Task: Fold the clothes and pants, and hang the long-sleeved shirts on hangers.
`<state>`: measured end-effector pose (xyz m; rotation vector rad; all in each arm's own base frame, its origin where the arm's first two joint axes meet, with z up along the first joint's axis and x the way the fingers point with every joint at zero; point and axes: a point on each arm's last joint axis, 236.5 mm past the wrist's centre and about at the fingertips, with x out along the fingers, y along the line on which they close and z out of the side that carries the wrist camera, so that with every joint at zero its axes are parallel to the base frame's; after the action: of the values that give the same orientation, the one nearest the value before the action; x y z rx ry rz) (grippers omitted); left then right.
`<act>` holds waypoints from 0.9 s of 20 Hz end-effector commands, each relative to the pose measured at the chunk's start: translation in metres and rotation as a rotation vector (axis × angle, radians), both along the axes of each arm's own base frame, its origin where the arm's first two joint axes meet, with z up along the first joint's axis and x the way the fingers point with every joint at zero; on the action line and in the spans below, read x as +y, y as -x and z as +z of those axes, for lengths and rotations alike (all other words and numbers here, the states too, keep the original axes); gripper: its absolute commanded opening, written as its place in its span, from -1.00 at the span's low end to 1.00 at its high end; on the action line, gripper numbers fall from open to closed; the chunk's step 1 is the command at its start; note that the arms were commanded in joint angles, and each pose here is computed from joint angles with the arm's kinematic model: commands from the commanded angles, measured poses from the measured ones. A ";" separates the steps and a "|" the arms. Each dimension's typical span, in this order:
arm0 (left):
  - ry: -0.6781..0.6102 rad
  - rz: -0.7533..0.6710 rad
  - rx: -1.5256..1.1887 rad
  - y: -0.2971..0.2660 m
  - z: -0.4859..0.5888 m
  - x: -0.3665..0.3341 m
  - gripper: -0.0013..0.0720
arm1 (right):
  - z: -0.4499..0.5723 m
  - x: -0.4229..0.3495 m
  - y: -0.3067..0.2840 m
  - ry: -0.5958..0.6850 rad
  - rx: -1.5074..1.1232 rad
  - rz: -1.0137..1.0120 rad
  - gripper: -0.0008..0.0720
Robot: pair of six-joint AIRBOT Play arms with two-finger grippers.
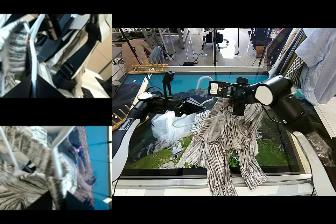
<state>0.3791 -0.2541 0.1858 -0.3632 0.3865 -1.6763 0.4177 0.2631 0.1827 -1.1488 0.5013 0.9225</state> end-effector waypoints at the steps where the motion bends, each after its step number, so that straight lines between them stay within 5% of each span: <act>1: -0.034 0.101 -0.009 -0.024 -0.008 0.004 -0.09 | -0.018 0.013 -0.001 0.006 0.028 0.058 -0.83; 2: -0.061 0.196 0.011 -0.047 -0.014 0.012 0.96 | -0.025 0.011 0.008 0.028 0.068 0.076 -0.89; 3: -0.086 0.273 0.098 -0.064 -0.020 0.024 1.00 | -0.032 0.005 0.017 0.056 0.114 0.077 -0.90; 9: -0.376 0.452 0.077 -0.092 -0.019 0.114 0.96 | -0.055 -0.023 0.009 -0.011 0.272 -0.188 -0.90; 11: -0.467 0.621 0.148 -0.106 -0.003 0.149 0.71 | -0.045 -0.053 -0.024 -0.153 0.236 -0.537 -0.90; 14: -0.633 0.787 0.279 -0.099 -0.009 0.180 0.65 | -0.007 -0.087 -0.064 -0.421 0.143 -0.874 -0.90; 18: -0.608 0.623 0.444 -0.071 -0.052 0.114 0.65 | 0.050 -0.100 -0.077 -0.565 0.054 -0.913 -0.90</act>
<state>0.4632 -0.1142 0.1597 -0.2686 0.8733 -0.8161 0.4810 0.1788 0.1952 -0.4438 0.7508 0.3586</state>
